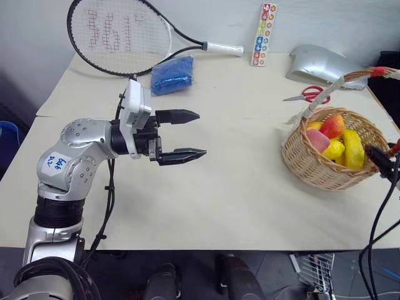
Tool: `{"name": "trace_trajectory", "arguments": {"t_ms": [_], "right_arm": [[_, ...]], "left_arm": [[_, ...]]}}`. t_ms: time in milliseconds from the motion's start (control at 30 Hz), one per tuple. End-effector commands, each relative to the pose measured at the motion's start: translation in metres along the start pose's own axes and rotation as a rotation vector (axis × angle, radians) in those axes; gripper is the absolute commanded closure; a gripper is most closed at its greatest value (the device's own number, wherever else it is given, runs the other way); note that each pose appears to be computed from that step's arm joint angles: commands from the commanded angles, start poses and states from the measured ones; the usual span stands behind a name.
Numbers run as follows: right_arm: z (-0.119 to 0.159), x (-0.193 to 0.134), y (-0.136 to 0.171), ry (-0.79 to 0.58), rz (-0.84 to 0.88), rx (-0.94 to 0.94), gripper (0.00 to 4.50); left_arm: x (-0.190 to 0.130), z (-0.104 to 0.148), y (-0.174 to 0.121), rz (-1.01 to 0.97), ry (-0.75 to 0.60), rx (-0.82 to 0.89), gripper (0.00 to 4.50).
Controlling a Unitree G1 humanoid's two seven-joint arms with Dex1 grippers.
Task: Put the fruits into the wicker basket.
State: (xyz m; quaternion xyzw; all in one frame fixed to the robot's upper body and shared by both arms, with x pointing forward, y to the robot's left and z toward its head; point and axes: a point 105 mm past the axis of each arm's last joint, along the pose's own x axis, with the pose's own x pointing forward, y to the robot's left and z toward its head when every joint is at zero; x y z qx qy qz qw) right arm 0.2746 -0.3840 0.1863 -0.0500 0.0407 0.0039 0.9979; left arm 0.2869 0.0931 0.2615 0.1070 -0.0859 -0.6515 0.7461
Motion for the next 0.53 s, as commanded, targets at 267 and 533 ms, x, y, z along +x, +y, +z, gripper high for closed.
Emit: {"name": "trace_trajectory", "arguments": {"t_ms": [267, 533], "right_arm": [[0.054, -0.104, -0.015, 0.057, 0.226, -0.01, 0.01], [0.064, -0.122, -0.007, 0.071, 0.332, 0.038, 0.01]], "left_arm": [[-0.008, -0.002, -0.002, -0.065, -0.016, 0.009, 0.0], [-0.009, -0.008, 0.003, -0.057, -0.006, 0.017, 0.0]]}}
